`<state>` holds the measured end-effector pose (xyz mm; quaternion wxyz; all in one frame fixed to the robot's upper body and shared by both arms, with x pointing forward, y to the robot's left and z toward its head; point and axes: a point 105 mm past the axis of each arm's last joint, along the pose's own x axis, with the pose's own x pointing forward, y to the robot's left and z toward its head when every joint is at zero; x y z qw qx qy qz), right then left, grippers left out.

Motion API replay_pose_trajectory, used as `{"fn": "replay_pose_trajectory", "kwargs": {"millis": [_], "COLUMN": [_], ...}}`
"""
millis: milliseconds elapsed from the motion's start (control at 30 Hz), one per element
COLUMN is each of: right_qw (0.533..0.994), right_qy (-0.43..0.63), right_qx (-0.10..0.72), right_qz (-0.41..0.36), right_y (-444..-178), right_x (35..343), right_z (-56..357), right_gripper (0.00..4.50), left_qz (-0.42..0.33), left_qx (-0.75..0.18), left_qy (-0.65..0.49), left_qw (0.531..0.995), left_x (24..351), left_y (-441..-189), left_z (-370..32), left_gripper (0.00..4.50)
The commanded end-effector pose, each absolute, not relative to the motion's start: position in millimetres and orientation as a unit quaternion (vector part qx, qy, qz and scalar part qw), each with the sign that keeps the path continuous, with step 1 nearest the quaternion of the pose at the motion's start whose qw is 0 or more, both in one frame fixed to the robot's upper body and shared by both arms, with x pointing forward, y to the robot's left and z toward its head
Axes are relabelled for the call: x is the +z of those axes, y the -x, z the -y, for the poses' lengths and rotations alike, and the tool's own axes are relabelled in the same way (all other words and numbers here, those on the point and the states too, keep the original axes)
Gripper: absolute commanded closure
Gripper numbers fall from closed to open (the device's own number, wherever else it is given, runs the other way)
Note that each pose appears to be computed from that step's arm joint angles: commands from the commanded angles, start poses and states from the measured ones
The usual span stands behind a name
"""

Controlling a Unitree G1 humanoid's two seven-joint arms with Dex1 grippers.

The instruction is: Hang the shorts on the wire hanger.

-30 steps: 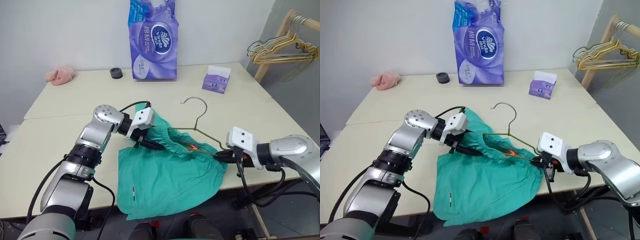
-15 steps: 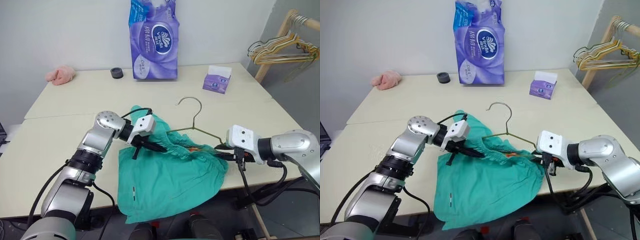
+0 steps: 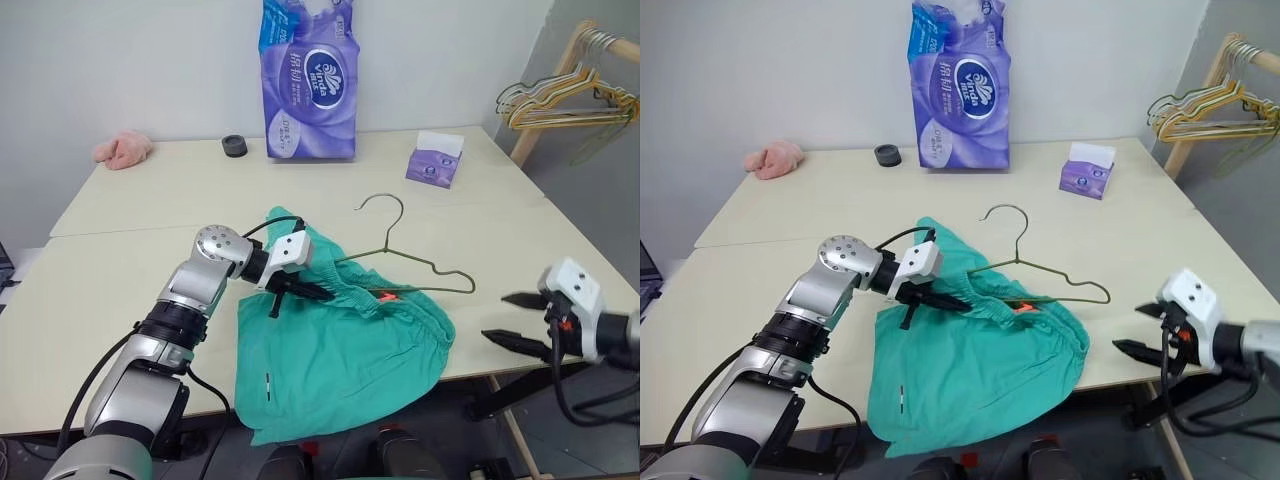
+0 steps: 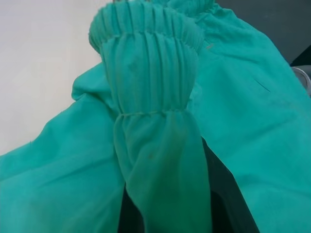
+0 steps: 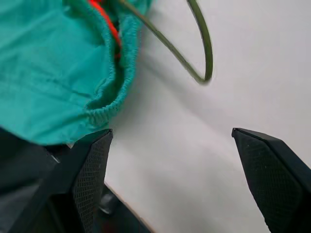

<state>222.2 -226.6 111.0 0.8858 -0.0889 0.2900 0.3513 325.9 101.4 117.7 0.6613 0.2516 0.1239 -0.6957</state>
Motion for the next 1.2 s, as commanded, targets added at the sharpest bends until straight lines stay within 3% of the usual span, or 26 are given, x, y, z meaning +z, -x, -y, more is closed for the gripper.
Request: {"fn": "replay_pose_trajectory", "kwargs": {"millis": [33, 133, 567, 700, 967, 1200], "right_qw": [0.894, 0.905, 0.917, 0.918, 0.94, 0.95], "right_qy": [0.069, 0.027, -0.019, -0.019, -0.01, -0.002], "right_qx": [0.35, 0.333, 0.288, 0.286, 0.238, 0.216], "right_qz": [-0.271, -0.262, -0.275, -0.275, -0.243, -0.228], "right_y": [-213.4, -212.1, -231.5, -233.4, -250.2, -254.0], "right_x": [112.3, 100.9, 72.4, 70.2, 86.0, 104.3], "right_z": [207.2, 189.0, 178.7, 178.2, 200.8, 227.8], "right_gripper": [0.29, 0.29, 0.29, 1.49, 4.31, 4.5], "left_qz": [-0.103, -0.103, -0.096, -0.096, -0.097, -0.138], "left_qx": [-0.691, -0.689, -0.685, -0.684, -0.691, -0.712], "left_qy": [-0.265, -0.266, -0.266, -0.265, -0.23, -0.241], "left_qw": [0.665, 0.666, 0.671, 0.673, 0.679, 0.645], "left_x": [129.9, 131.3, 136.1, 137.0, 148.8, 145.2], "left_y": [-330.0, -331.2, -334.2, -334.5, -330.8, -315.4], "left_z": [-100.3, -101.1, -100.6, -101.6, -106.2, -123.6], "left_gripper": [4.48, 4.48, 4.48, 4.48, 4.49, 4.49]}}
